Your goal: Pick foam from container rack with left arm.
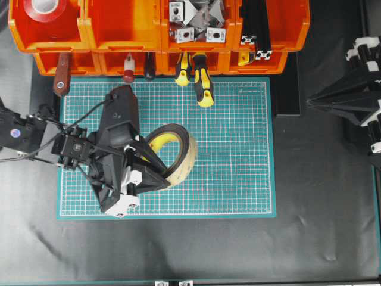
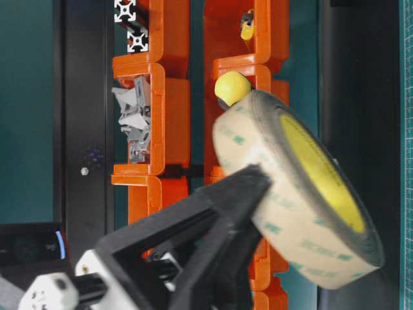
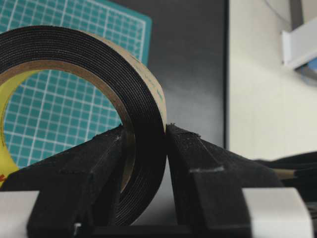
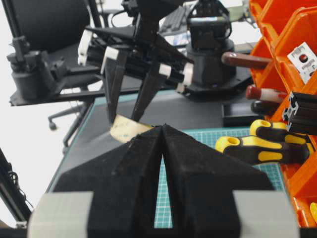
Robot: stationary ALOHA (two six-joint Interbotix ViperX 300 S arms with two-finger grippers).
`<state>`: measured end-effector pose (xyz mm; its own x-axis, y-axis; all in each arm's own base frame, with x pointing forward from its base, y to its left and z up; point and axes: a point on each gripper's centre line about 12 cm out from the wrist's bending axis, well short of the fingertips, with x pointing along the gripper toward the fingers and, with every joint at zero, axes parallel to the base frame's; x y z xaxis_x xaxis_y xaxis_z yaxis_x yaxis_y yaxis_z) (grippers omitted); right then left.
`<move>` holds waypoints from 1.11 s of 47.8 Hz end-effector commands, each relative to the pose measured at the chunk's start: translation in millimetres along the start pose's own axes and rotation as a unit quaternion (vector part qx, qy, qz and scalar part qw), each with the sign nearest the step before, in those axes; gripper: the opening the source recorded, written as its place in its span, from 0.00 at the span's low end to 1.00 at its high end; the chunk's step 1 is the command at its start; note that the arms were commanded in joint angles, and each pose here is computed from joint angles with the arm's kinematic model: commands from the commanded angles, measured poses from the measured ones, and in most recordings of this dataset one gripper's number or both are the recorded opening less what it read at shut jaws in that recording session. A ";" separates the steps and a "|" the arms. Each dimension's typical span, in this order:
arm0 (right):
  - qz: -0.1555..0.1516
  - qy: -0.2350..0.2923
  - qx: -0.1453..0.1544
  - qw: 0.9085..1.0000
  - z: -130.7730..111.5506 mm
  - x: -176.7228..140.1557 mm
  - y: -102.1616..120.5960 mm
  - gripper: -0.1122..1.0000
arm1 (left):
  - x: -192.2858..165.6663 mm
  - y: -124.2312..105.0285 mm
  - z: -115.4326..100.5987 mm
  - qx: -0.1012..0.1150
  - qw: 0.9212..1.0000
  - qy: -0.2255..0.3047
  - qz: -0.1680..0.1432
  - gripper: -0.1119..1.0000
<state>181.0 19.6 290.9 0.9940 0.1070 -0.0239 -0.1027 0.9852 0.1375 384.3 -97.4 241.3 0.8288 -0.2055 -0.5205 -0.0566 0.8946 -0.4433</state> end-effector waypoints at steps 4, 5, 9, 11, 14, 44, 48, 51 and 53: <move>0.003 -0.014 0.002 1.000 12.8 1.6 2.0 0.10 | -0.7 -6.9 11.4 0.005 1.000 -0.015 -0.009 0.58; 0.003 -0.013 0.002 1.000 12.6 1.6 2.3 0.10 | -0.3 -7.3 10.9 0.006 1.000 -0.014 -0.009 0.65; 0.002 -0.013 0.002 1.000 12.7 1.6 2.0 0.10 | 1.3 -5.5 9.1 0.004 1.000 -0.010 -0.006 0.84; 0.002 -0.013 0.002 1.000 12.7 1.6 2.0 0.10 | 1.3 -4.8 9.1 0.003 1.000 -0.009 -0.004 0.89; 0.003 -0.014 0.002 1.000 13.5 1.4 2.4 0.10 | 1.7 -4.0 9.2 0.002 1.000 -0.008 -0.002 0.92; 0.004 -0.016 0.002 1.000 15.9 -0.5 2.8 0.10 | -0.7 -4.4 11.0 -0.003 1.000 -0.010 -0.003 0.92; 0.003 -0.017 0.002 1.000 16.2 -0.8 2.5 0.10 | -0.7 -4.5 11.2 -0.004 1.000 -0.011 -0.003 0.92; 0.003 -0.016 0.002 1.000 15.9 -0.5 2.5 0.10 | -0.7 -4.4 11.0 -0.004 1.000 -0.010 -0.003 0.92; 0.003 -0.016 0.002 1.000 15.9 -0.5 2.5 0.10 | -0.7 -4.4 11.0 -0.004 1.000 -0.010 -0.003 0.92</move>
<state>179.2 19.4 294.9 0.9941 0.1073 -0.0163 -0.1040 0.9850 0.1375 386.4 -97.2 233.1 0.8135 -0.1991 -0.5464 -0.0754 0.8956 -0.4385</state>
